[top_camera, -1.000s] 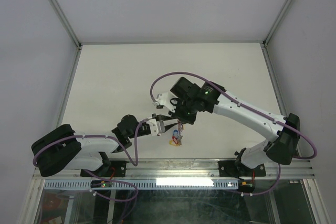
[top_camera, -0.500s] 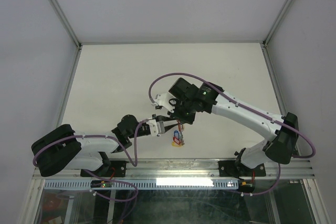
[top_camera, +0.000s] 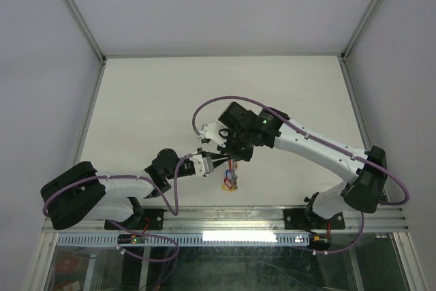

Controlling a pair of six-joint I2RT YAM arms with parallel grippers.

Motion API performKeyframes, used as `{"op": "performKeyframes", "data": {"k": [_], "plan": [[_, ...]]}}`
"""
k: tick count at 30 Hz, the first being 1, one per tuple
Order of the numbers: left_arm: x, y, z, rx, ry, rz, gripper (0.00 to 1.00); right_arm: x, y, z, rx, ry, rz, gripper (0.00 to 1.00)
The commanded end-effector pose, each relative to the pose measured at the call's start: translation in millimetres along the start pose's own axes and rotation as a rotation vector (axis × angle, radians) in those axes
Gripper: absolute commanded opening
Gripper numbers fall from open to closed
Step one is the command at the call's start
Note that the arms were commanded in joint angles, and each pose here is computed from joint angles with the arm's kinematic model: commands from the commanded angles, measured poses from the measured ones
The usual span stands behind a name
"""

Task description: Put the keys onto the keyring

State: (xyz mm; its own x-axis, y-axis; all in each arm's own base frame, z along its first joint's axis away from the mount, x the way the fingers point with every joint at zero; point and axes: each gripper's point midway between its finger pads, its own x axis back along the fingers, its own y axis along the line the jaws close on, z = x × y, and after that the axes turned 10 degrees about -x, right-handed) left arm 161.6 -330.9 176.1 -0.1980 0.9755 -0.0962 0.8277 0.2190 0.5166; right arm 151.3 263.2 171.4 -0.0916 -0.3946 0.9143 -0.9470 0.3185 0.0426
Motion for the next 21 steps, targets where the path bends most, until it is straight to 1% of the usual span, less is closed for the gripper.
{"op": "performKeyframes", "data": {"k": [1, 4, 7, 10, 11, 13, 16, 18, 21], "plan": [[-5, 11, -18, -0.023, -0.061, -0.014, 0.00, 6, 4, -30, 0.025, -0.143, -0.006, 0.11], [-1, 18, -20, -0.002, -0.079, -0.055, 0.00, 11, 3, -36, 0.010, -0.206, 0.010, 0.25], [6, 26, -21, 0.031, -0.103, -0.100, 0.00, 23, 1, -47, -0.026, -0.322, 0.038, 0.42], [9, 30, -22, 0.043, -0.117, -0.119, 0.00, 39, -3, -56, -0.085, -0.454, 0.059, 0.55], [9, 30, -22, 0.046, -0.120, -0.120, 0.00, 44, -7, -58, -0.113, -0.494, 0.071, 0.57], [11, 32, -23, 0.052, -0.131, -0.133, 0.00, 56, -17, -61, -0.185, -0.577, 0.101, 0.59], [14, 36, -25, 0.066, -0.153, -0.158, 0.00, 66, -37, -57, -0.332, -0.686, 0.110, 0.52], [17, 37, -26, 0.074, -0.164, -0.171, 0.00, 70, -42, -53, -0.408, -0.756, 0.085, 0.47], [17, 36, -27, 0.077, -0.175, -0.164, 0.00, 63, -41, -48, -0.504, -0.830, -0.004, 0.44]]}}
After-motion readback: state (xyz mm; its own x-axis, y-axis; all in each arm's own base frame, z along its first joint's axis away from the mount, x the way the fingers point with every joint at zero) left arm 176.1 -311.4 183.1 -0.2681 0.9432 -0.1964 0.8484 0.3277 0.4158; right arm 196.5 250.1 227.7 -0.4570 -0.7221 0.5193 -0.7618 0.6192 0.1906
